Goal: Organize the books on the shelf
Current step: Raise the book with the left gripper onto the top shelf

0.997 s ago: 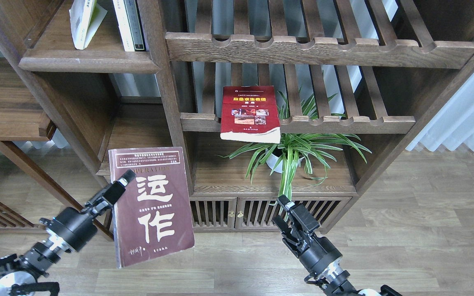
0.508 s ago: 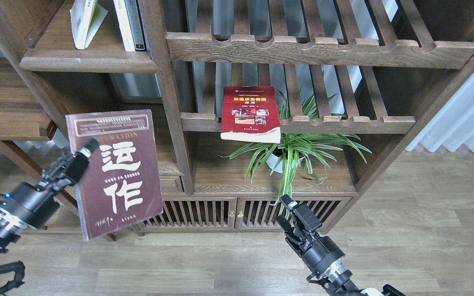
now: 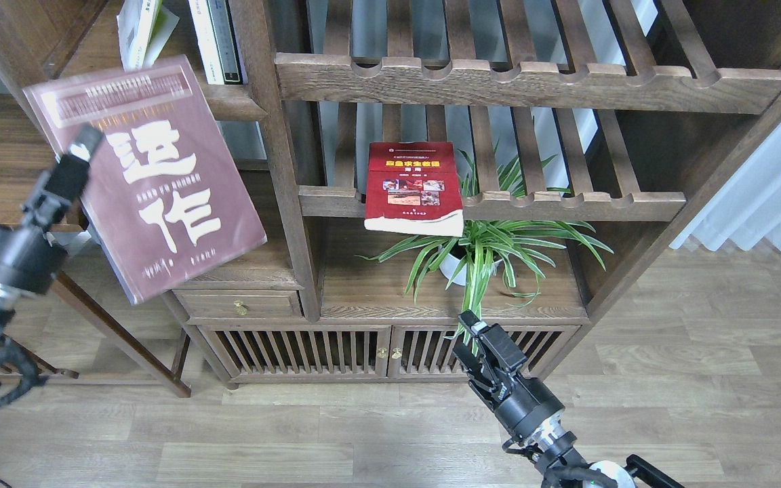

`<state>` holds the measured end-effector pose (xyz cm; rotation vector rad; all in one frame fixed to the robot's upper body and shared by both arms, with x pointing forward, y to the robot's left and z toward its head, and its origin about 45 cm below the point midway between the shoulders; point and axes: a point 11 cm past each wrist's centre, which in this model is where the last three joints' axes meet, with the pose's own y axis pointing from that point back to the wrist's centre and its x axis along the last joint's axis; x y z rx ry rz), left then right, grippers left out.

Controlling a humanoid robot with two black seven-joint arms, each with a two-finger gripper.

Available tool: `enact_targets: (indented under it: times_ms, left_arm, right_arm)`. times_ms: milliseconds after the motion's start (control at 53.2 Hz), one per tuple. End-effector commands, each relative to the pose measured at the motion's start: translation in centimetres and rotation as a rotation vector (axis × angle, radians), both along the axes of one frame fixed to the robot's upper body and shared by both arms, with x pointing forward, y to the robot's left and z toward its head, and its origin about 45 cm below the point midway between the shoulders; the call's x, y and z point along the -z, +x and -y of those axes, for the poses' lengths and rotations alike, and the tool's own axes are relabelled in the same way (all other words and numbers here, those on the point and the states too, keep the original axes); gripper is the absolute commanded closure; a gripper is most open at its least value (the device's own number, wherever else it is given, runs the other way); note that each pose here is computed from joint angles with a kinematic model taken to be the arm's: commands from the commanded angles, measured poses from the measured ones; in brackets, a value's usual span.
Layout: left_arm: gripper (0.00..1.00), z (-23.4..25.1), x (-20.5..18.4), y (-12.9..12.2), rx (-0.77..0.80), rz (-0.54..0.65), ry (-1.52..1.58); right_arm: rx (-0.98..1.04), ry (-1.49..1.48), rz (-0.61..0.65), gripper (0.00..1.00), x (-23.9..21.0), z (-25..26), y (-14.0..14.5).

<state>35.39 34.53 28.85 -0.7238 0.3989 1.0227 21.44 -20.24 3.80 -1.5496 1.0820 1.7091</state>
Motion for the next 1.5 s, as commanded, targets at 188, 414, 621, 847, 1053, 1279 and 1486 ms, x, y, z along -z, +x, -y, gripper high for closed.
enact_targets:
  times_ms: [188,414,621,847,1053,1279,1486]
  left_arm:
    - [0.96,-1.1,-4.9,1.7,0.043,0.043,-0.016]
    - [0.96,-3.2,-7.3,1.6,0.024,0.07,0.008]
    - [0.96,-3.1,-10.1,2.4,0.036,0.128,0.017]
    - [0.96,-1.9,-14.2,4.3,0.092,0.173,0.078]
    - [0.96,-2.8,-13.7,4.6,0.101,0.095,0.183]
    - [0.96,-5.1,-16.4,4.8,0.029,0.108,0.314]
    - [0.96,-5.5,-19.7,5.9,-0.031,0.151,0.412]
  right_arm:
    - [0.005,-0.012,-0.009,0.01,0.4,0.3,0.1]
    - [0.0,-0.005,-0.001,0.01,0.2,-0.1,0.4]
    - [0.0,-0.009,0.0,0.01,0.2,0.0,0.6]
    - [0.001,-0.009,0.003,0.02,0.1,0.0,0.7]
    - [0.009,-0.008,0.003,0.01,0.1,0.1,0.8]
    - [0.009,-0.008,0.002,0.02,0.2,0.1,0.7]
    - [0.006,-0.006,0.004,0.02,0.1,0.0,0.8]
